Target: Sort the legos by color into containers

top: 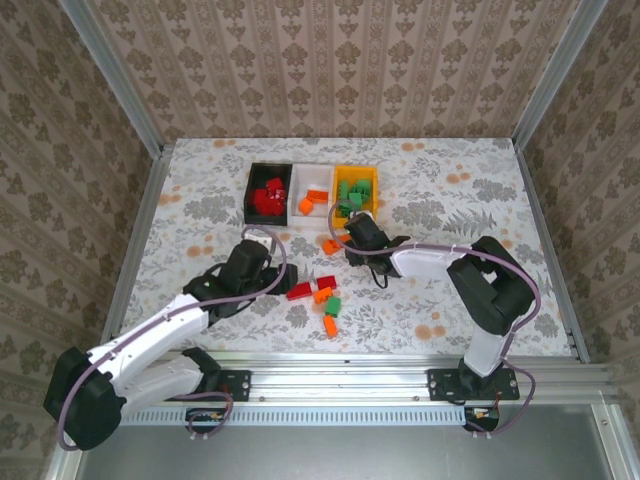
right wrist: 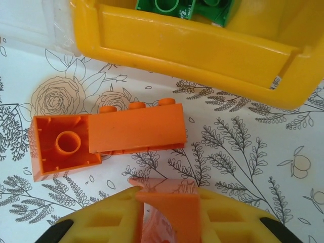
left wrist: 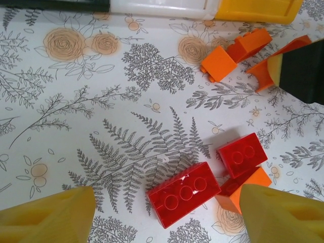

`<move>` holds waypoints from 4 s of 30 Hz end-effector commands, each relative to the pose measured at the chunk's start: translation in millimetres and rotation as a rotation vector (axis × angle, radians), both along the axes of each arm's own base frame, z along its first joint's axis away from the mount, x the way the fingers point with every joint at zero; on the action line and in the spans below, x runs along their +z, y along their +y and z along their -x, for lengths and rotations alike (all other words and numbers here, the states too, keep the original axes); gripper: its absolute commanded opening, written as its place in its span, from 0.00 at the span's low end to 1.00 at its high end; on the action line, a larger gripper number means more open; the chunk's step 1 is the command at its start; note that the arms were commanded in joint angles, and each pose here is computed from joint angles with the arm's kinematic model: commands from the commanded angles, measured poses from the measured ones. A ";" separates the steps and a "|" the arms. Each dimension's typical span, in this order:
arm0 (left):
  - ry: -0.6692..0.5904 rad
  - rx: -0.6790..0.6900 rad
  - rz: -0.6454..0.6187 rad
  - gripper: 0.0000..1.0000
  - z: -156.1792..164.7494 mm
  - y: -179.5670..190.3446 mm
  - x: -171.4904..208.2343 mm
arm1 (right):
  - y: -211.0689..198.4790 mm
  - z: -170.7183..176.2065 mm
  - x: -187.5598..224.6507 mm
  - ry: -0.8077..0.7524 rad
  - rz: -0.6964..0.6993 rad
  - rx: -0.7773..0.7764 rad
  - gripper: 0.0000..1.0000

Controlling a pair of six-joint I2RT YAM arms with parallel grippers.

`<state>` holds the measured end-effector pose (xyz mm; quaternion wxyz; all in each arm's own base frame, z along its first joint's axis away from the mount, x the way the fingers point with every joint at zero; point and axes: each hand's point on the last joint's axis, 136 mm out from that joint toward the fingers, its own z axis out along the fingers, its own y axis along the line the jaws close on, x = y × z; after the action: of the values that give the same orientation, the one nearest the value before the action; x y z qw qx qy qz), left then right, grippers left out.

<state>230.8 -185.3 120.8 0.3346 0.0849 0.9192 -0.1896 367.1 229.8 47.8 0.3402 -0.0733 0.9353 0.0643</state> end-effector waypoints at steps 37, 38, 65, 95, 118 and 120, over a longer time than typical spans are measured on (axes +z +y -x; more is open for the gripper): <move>0.105 0.206 0.149 1.00 4.9 22.2 -27.8 | 72.9 -58.6 102.8 -0.158 0.019 0.141 0.57; 0.105 0.211 0.146 1.00 4.4 22.9 -30.0 | 68.0 -47.8 95.0 -0.138 0.017 0.127 0.57; 0.111 0.188 0.157 1.00 6.4 19.5 -33.5 | -1.8 -44.0 -6.3 -0.002 -0.135 -0.358 0.75; 0.111 0.176 0.152 1.00 6.8 18.7 -36.5 | -6.6 -36.1 2.5 -0.100 -0.019 -0.295 0.22; -0.046 0.509 0.267 1.00 -24.2 84.6 14.9 | 92.0 -42.3 129.8 -0.213 -0.170 0.094 0.17; -0.049 0.545 0.299 1.00 -23.7 89.0 14.2 | 98.4 -45.0 131.0 -0.209 -0.183 0.118 0.17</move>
<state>254.2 -107.4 136.8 0.3971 -0.1640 0.8753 -0.2222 413.8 315.5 191.5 0.4640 -0.0639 0.8702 0.1526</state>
